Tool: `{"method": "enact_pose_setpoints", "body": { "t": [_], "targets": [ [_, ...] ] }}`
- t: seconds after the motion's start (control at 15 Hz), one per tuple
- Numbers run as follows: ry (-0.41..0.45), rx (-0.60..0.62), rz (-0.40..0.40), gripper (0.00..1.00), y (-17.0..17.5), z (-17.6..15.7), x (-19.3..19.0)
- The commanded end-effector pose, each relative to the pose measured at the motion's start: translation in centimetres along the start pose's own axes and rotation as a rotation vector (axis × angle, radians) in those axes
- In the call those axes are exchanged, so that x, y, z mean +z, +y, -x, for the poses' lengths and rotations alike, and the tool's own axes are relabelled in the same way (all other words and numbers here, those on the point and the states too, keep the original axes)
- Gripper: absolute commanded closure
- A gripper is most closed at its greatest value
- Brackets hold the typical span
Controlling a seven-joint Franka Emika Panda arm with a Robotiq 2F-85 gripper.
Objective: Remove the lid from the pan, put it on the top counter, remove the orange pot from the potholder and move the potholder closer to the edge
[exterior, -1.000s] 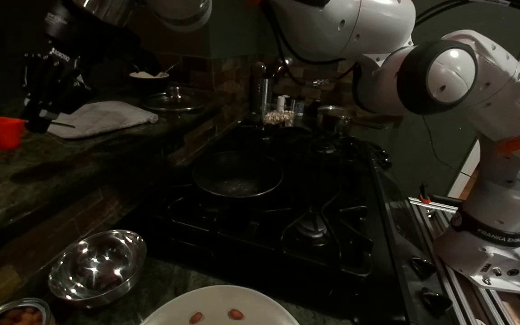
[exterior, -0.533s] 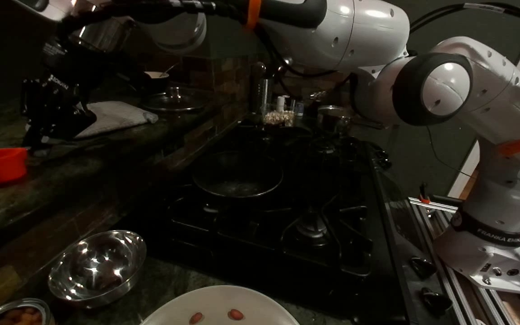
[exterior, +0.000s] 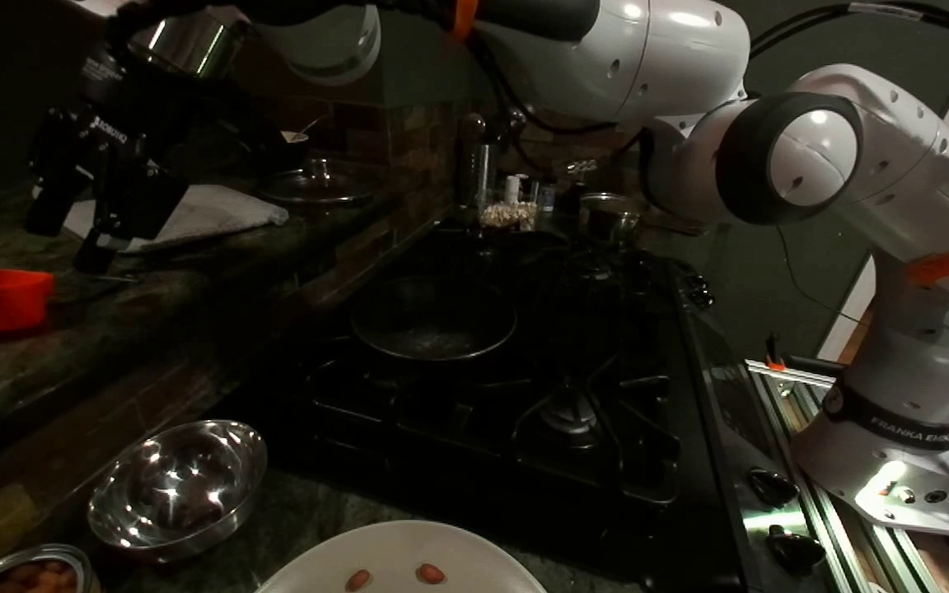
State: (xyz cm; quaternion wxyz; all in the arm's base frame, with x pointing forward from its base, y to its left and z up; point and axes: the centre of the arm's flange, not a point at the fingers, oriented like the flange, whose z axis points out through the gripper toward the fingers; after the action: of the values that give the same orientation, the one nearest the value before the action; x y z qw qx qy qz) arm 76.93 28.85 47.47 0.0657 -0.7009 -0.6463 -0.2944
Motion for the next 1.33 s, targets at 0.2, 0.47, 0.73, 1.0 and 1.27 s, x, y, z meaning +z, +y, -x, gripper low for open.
{"method": "enact_pose_setpoints", "body": {
  "t": [0.2, 0.47, 0.73, 1.0, 1.27],
  "targets": [
    [-0.084, 0.185, 0.154, 0.00, 7.5, 4.2, -4.1],
    [-0.108, 0.331, 0.337, 0.00, 10.0, 8.6, -5.5],
    [-0.147, 0.542, 0.395, 0.00, 10.1, 10.8, -3.7],
    [-0.104, 0.763, 0.321, 0.00, 9.4, 11.5, -1.0],
    [-0.074, 0.962, 0.270, 0.00, 9.0, 12.0, 0.0]
  ]
}}
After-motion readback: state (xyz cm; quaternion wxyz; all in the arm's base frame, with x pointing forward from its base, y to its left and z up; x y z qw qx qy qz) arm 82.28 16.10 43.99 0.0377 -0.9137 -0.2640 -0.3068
